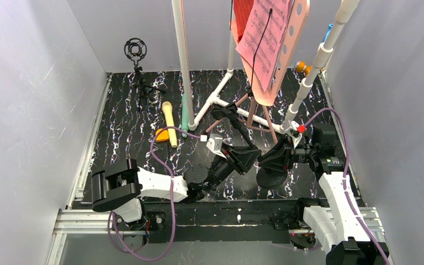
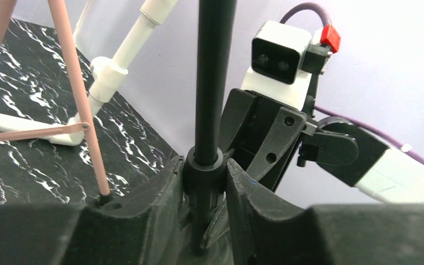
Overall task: Pack up the instrument practice props
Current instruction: Unscrew the knob on the microphone stand.
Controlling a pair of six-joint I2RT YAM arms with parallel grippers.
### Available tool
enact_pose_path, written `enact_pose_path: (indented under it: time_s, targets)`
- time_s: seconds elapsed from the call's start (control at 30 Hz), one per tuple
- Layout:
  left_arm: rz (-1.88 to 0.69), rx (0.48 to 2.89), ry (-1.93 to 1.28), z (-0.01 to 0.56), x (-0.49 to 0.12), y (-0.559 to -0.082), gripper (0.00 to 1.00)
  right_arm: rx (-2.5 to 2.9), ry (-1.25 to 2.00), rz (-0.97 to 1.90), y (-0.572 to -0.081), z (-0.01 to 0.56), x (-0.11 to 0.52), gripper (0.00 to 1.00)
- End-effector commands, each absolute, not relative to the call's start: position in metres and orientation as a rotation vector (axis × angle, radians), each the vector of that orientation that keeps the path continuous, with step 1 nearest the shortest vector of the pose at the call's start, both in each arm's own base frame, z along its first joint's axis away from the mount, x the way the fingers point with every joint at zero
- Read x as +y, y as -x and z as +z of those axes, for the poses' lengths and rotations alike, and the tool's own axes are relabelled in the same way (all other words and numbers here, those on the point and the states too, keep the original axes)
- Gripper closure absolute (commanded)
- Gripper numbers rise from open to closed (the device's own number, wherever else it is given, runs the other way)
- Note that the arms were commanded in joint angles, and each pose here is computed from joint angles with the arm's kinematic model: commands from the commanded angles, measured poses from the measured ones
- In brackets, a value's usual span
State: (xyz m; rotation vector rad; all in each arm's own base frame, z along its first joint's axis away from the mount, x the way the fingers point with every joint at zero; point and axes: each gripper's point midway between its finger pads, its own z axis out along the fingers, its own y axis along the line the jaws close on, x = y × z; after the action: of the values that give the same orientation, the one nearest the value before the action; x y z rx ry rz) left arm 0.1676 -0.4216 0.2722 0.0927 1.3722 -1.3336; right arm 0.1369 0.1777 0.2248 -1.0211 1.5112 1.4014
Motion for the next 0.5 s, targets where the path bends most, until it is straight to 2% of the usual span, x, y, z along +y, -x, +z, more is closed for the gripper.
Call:
enact_pose_path:
  time_s: [0.0, 0.07, 0.23, 0.47]
  targets:
    - [-1.36, 1.325, -0.077, 0.288, -0.425, -0.172, 0.81, 1.427, 1.077, 1.428, -0.13, 0.233, 0.18, 0.99]
    - [-1.36, 1.321, -0.089, 0.289, -0.425, -0.172, 1.0, 1.425, 1.082, 1.431, -0.13, 0.233, 0.181, 0.99]
    - [-1.341, 1.363, -0.046, 0.294, -0.423, -0.178, 1.0, 1.426, 1.085, 1.434, -0.132, 0.231, 0.182, 0.99]
    - [-1.334, 1.382, -0.042, 0.31, -0.427, -0.179, 1.0, 1.437, 1.081, 1.441, -0.135, 0.228, 0.183, 0.74]
